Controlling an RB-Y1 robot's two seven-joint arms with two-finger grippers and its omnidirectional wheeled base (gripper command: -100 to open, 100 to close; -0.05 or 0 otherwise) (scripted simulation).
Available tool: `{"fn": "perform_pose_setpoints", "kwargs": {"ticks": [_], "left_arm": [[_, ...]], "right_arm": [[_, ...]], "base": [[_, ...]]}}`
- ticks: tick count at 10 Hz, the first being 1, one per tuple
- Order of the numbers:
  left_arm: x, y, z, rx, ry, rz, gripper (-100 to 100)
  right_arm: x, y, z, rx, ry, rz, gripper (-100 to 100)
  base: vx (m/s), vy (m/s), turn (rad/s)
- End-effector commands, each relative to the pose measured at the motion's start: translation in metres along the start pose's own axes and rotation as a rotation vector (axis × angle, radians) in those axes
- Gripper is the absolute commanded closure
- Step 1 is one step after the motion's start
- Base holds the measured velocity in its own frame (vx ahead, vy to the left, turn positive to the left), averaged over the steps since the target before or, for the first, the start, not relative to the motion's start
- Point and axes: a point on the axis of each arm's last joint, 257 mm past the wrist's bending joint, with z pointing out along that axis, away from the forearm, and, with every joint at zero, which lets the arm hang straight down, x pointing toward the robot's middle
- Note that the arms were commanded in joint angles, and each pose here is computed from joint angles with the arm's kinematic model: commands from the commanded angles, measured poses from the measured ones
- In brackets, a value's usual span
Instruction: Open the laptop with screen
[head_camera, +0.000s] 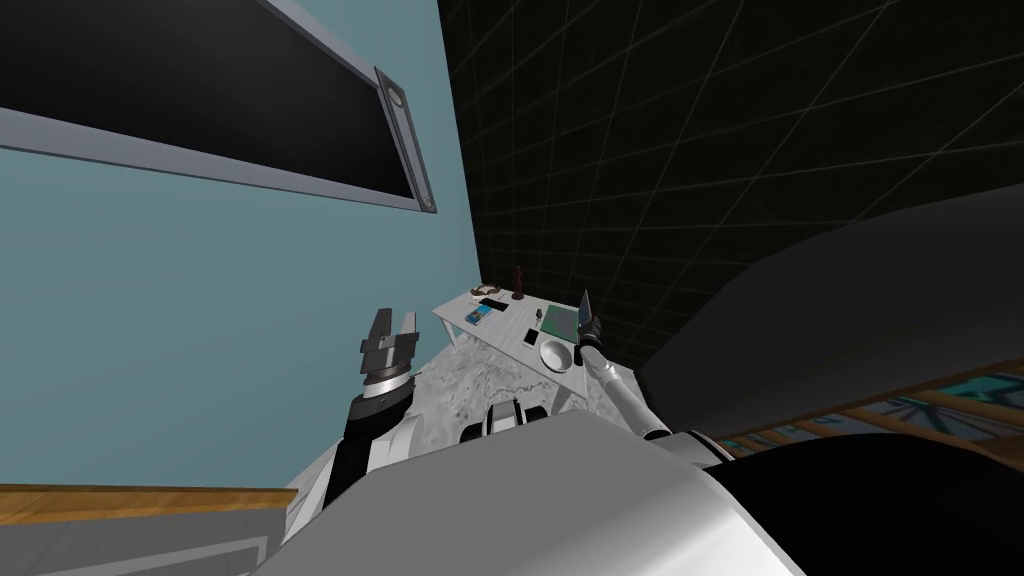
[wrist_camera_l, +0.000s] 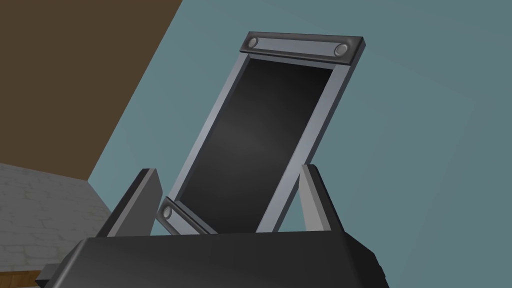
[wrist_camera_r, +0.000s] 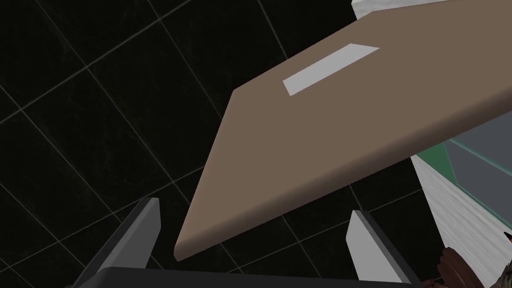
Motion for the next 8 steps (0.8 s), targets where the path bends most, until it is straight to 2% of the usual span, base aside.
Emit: {"fn": "perform_pose_setpoints", "kwargs": {"ticks": [1, 7, 8], "left_arm": [[0.0, 0.0, 0.0, 0.0, 0.0, 0.0, 0], [0.0, 0.0, 0.0, 0.0, 0.0, 0.0, 0], [0.0, 0.0, 0.0, 0.0, 0.0, 0.0, 0]], "right_arm": [[0.01, -0.006, 0.0, 0.005, -0.001, -0.079, 100], [0.043, -0.018, -0.003, 0.001, -0.01, -0.356, 100], [0.036, -0.02, -0.002, 0.008, -0.012, -0.321, 100]], "base": [[0.064, 0.057, 0.002], [0.126, 0.148, -0.016], [0.043, 0.063, 0.002]]}}
